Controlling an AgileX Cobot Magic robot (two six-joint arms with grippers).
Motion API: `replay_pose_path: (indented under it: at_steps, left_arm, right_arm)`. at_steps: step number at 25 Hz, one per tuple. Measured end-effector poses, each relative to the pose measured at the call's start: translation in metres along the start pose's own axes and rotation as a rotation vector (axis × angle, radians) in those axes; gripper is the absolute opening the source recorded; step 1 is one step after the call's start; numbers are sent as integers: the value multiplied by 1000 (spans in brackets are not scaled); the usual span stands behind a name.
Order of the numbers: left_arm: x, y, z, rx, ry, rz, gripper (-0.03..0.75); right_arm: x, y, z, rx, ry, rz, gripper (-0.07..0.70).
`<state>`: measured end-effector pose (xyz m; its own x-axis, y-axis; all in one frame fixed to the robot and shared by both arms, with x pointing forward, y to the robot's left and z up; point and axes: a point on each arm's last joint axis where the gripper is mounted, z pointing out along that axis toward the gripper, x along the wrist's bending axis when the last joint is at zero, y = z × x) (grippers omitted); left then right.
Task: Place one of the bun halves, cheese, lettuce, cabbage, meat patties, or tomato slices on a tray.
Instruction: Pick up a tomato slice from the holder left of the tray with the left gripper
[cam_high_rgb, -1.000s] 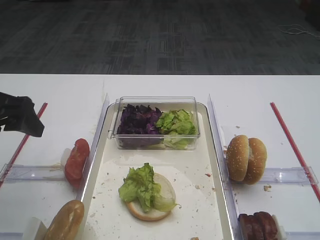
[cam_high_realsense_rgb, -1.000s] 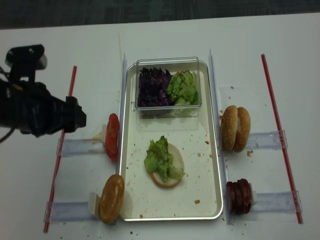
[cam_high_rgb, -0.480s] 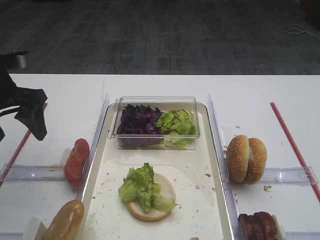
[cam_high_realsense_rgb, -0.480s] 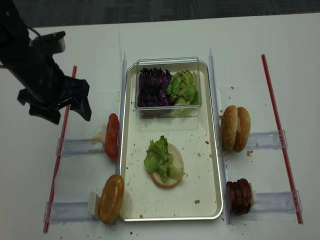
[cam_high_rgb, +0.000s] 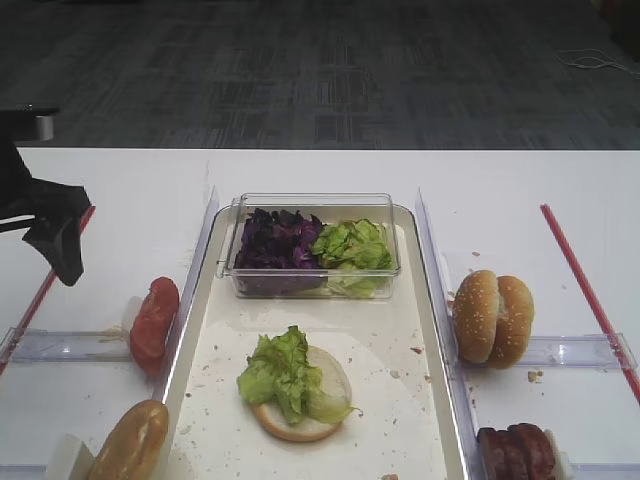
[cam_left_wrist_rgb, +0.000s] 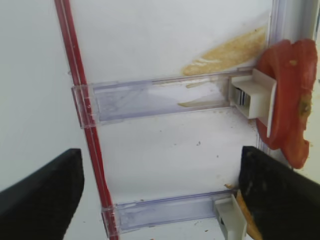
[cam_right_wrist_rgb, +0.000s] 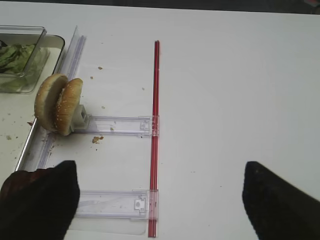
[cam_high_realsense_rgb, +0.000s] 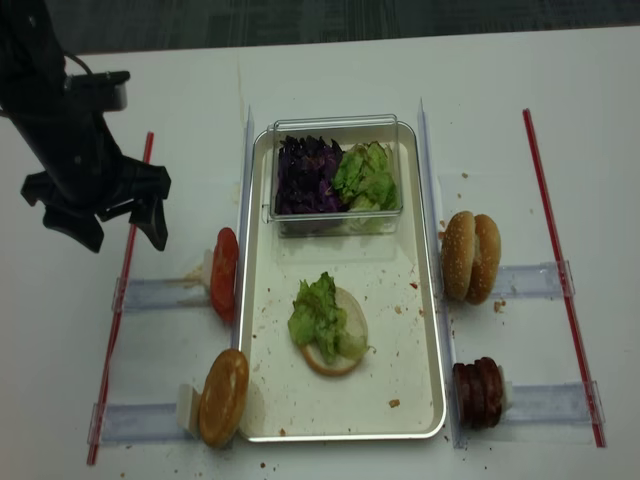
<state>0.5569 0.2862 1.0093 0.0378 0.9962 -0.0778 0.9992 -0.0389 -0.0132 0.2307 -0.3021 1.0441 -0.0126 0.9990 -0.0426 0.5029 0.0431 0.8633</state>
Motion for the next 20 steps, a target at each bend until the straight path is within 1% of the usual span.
replay_pose_path:
  at_steps: [2,4,9,14,17,20]
  left_arm:
    - [-6,0,0,1,2,17,615]
    - [-16,0,1,4,3,38,615]
    - [-50,-4,4,12,4,75,615]
    - [-84,-12,7,21,3,128,615]
    - [-102,-17,8,32,-36,148,615]
    - [-114,-21,8,42,-72,160,615]
  right_arm:
    - [0,0,0,0,-2,-1,685]
    - [0,0,0,0,-2,-1,685]
    - [0,0,0,0,-2,-1,685]
    - [0,0,0,0,-2,-1,685]
    - [0,0,0,0,-2,-1,685]
    - [0,0,0,0,-2,-1,685]
